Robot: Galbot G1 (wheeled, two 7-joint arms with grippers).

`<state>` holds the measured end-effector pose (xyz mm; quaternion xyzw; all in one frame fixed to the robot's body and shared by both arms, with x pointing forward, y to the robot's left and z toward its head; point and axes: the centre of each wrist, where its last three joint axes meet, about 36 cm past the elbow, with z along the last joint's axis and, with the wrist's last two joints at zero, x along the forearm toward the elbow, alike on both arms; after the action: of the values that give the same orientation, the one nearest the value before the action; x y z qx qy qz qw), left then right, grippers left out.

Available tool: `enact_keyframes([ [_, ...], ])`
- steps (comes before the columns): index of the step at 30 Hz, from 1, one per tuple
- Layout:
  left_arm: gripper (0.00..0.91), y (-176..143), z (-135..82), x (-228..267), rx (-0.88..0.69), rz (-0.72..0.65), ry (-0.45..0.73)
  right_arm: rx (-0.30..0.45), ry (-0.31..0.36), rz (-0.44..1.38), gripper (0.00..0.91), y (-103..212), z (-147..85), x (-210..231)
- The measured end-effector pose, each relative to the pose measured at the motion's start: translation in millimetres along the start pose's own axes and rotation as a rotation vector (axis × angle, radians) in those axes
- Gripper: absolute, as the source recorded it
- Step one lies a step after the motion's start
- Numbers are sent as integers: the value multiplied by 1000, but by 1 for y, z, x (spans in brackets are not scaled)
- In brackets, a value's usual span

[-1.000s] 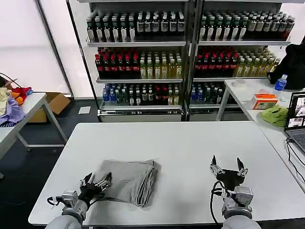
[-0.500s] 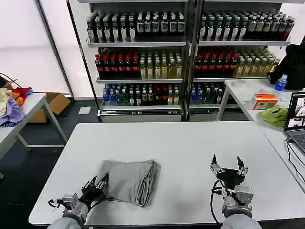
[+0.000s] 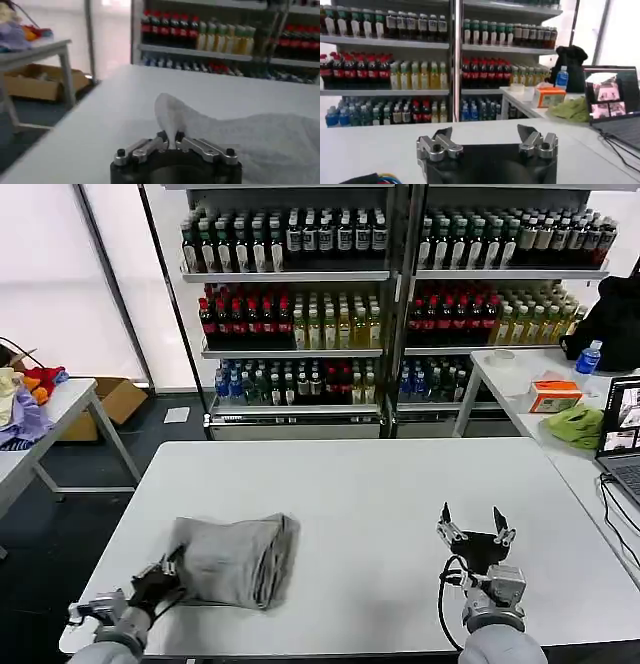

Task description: Fold and organize the clothes.

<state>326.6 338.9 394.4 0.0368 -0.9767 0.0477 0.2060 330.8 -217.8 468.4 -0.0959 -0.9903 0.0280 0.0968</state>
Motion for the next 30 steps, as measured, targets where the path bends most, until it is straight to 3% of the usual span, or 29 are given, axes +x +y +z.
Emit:
enact_keyframes([
  [11, 0, 86, -49, 38, -74, -255, -108, -10, -8, -30, 907, 7, 1, -9],
  [16, 0, 101, -73, 54, -137, -323, -179, -13, -5, -30, 907, 7, 3, -9],
  [22, 0, 76, -86, 66, -253, -322, -261, -18, -2, -13, 907, 4, 3, -7],
  [30, 0, -9, -45, 47, -293, -125, -181, -17, 1, 22, 907, -5, 5, 5],
])
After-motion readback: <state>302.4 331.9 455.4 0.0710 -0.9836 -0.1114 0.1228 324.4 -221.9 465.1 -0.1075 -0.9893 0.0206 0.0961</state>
